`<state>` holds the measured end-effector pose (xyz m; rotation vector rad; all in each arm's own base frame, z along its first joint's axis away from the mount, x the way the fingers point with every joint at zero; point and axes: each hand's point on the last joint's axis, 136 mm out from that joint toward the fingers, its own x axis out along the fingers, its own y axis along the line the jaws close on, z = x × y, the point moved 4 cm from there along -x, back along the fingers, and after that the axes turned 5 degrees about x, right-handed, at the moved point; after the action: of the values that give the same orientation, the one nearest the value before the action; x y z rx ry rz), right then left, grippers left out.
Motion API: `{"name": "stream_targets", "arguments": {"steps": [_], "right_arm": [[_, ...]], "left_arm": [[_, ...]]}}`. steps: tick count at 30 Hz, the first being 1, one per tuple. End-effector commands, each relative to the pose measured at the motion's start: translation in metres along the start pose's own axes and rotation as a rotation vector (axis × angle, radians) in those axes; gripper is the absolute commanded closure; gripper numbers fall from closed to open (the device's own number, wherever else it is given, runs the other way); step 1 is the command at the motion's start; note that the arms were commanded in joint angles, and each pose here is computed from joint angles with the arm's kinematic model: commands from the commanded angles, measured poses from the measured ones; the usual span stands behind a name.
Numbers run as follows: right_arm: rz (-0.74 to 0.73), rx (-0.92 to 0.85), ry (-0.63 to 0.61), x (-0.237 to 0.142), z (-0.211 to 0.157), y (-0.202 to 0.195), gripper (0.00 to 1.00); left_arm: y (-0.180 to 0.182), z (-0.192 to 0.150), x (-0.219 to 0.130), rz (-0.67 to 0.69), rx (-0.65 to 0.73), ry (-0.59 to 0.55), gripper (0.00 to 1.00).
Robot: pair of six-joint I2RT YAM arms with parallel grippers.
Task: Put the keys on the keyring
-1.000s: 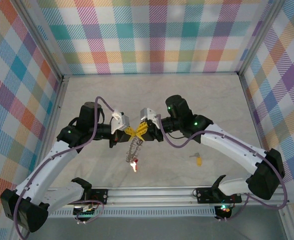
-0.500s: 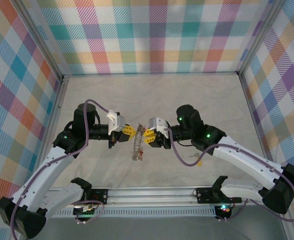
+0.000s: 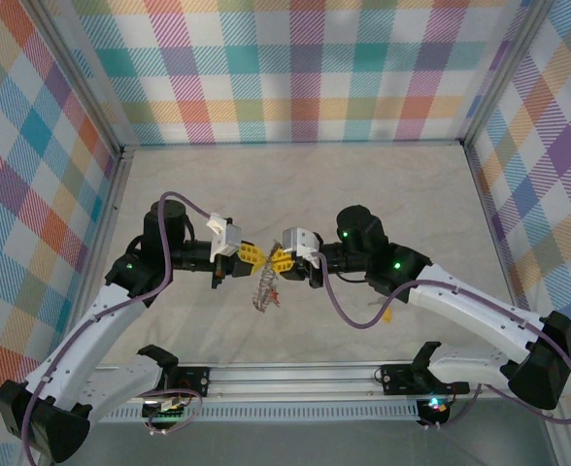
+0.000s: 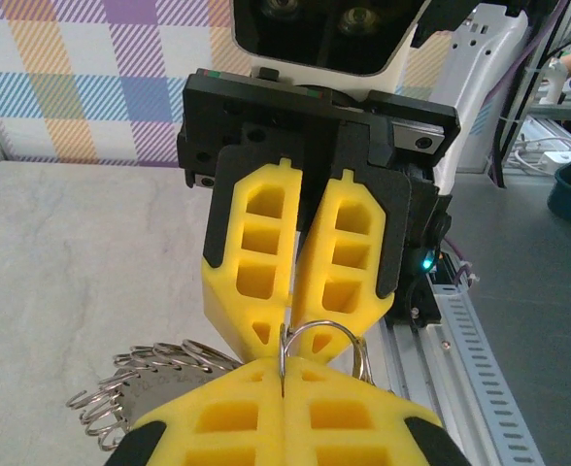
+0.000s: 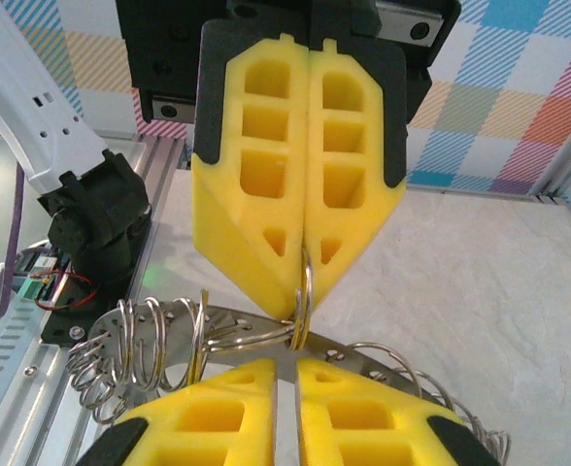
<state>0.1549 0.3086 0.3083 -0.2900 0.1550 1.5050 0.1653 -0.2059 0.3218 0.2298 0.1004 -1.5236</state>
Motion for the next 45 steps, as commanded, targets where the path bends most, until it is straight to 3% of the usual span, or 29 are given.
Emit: {"name": "stream_targets", "arguments": {"steps": [1, 19, 26, 37, 41, 45], "right_arm": [[0.004, -0.034, -0.082, -0.002, 0.022, 0.002, 0.87], [0.040, -0.005, -0.105, 0.004, 0.021, 0.006, 0.85], [0.042, 0.003, -0.096, 0.005, 0.017, 0.006, 0.98], [0.053, 0.001, -0.100, 0.002, 0.012, 0.012, 1.00], [0.058, -0.020, -0.085, 0.001, 0.009, 0.013, 1.00], [0.052, -0.018, 0.023, 0.003, 0.001, 0.009, 1.00]], "left_arm": [[-0.004, 0.020, -0.001, -0.032, 0.068, -0.055, 1.00], [-0.004, 0.019, -0.001, -0.030, 0.071, -0.050, 1.00], [-0.005, 0.018, -0.002, -0.020, 0.074, -0.049, 1.00], [-0.014, 0.009, -0.005, -0.025, 0.068, -0.008, 1.00], [-0.014, 0.007, -0.006, -0.025, 0.068, 0.014, 0.74], [-0.012, 0.004, -0.010, 0.030, 0.094, 0.064, 0.66]]}}
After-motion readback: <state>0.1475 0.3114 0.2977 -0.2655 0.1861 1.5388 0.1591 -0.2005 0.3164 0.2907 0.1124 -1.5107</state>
